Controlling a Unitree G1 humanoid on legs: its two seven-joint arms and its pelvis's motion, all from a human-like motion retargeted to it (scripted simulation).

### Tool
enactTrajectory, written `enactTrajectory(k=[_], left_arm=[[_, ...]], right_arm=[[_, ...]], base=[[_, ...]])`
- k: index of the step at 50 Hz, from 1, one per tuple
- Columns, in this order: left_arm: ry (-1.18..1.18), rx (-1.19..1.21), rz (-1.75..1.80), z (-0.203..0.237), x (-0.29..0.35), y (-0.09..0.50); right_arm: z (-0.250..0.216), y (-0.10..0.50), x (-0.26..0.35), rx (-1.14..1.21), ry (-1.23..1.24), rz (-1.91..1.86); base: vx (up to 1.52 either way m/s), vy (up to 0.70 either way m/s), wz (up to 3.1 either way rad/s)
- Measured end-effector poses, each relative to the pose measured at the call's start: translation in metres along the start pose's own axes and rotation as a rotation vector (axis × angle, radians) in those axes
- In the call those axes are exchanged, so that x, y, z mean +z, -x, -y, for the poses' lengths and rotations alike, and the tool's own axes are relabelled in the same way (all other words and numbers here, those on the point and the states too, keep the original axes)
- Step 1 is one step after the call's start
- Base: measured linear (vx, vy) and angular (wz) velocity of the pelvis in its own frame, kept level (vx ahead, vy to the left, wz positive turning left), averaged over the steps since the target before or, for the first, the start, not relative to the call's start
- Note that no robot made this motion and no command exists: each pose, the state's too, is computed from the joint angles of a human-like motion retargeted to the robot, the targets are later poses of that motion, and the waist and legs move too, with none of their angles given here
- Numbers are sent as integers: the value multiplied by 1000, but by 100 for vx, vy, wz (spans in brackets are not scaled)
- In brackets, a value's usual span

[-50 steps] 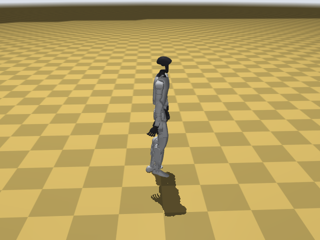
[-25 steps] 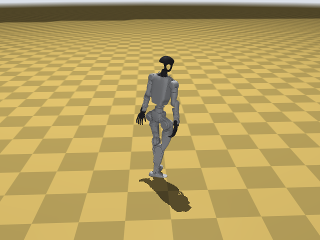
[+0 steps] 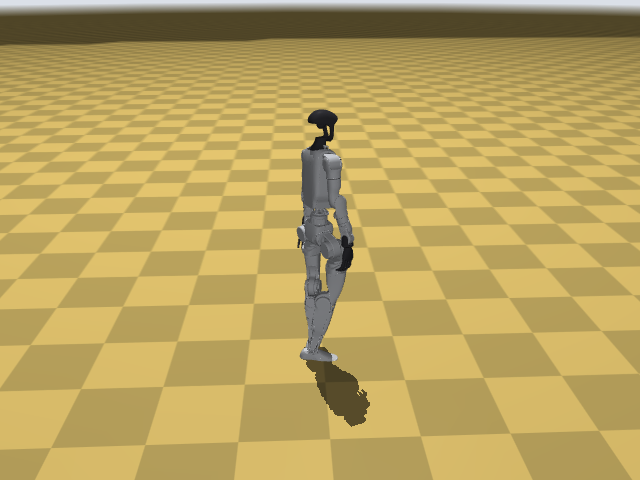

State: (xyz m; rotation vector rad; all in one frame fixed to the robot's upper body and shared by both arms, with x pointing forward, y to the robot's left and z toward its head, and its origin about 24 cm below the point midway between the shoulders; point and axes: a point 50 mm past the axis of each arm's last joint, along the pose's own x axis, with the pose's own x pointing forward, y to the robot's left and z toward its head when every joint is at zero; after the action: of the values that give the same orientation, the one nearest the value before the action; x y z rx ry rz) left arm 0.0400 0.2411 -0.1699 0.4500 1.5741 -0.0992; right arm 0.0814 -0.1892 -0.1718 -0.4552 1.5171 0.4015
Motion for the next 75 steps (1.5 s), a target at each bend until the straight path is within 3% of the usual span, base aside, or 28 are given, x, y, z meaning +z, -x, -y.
enactTrajectory(k=[10, 19, 27, 35, 45, 62, 75], left_arm=[[51, 117, 99, -40, 29, 6], [-68, 106, 203, -30, 51, 9], [-193, 81, 191, -6, 39, 4], [-331, 244, 444, 10, 60, 12], [-365, 95, 447, 21, 86, 16], [-476, 110, 432, 10, 94, 18], [-482, 61, 435, 32, 102, 20]], right_arm=[[-23, -4, -52, 88, -131, -186], [-45, 1, -90, 194, -249, -341], [-40, -2, -70, 181, -206, -270], [-29, -4, -49, 110, -165, -183], [-25, -5, -35, 89, -85, -148], [-33, -2, -66, 137, -161, -271], [-25, -4, -31, 100, -164, -136]], base=[[-3, -14, -76], [2, -18, -58], [-3, -18, -85], [4, -12, -119], [3, -8, -52], [4, -3, -24], [0, 0, 0]])
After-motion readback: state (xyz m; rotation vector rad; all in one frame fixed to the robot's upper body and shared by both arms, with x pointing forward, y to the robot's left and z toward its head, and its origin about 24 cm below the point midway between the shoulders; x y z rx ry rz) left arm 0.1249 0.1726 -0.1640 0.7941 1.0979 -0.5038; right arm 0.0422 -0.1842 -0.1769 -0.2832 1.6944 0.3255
